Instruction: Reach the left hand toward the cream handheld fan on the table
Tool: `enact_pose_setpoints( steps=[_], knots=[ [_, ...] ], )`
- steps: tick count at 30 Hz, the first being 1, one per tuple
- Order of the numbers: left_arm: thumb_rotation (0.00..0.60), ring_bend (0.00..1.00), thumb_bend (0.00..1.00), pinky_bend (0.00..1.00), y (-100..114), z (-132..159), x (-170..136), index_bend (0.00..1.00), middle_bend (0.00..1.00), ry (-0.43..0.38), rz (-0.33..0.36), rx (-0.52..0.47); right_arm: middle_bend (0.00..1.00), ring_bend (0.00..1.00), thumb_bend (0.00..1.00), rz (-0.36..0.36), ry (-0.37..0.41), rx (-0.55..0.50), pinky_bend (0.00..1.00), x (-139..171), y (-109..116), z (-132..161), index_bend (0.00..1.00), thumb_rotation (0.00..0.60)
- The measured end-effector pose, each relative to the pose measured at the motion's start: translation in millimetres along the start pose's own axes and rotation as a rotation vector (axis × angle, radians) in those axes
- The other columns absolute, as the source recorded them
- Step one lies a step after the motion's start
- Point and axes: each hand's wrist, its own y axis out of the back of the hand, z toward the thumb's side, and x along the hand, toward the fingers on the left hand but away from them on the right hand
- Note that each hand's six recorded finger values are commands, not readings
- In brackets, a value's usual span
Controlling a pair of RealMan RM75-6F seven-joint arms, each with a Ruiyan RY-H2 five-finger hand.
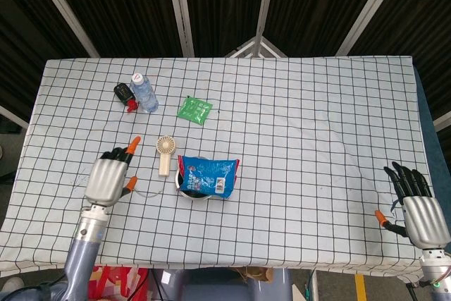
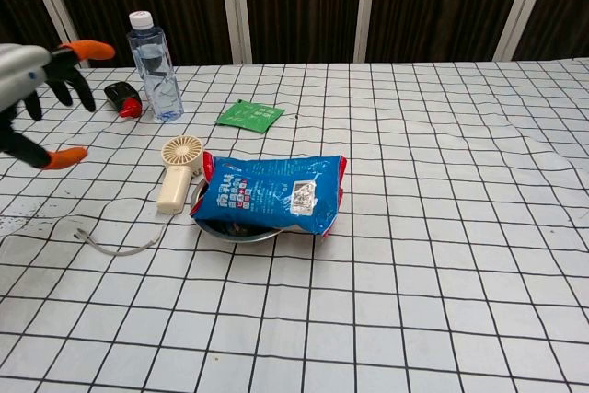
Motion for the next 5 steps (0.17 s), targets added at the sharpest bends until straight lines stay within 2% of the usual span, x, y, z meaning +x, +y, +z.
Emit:
enact_pose_setpoints(
  steps=[2, 5],
  knots=[
    [0.6, 0.0, 0.23, 0.0, 4, -17, -16, 0.0, 0.0, 0.02, -0.002, 0.006, 0.0, 0.0, 0.28, -0.002, 0.0, 0.003, 0.0, 0, 0, 0, 0.1, 0.6],
    [0.6, 0.0, 0.23, 0.0, 11, -42, -42, 0.0, 0.0, 0.035, 0.009, 0.025, 0.0, 0.0, 0.28, -0.005, -0.001, 0.006, 0.0, 0, 0, 1, 0.1, 0.6]
  ],
)
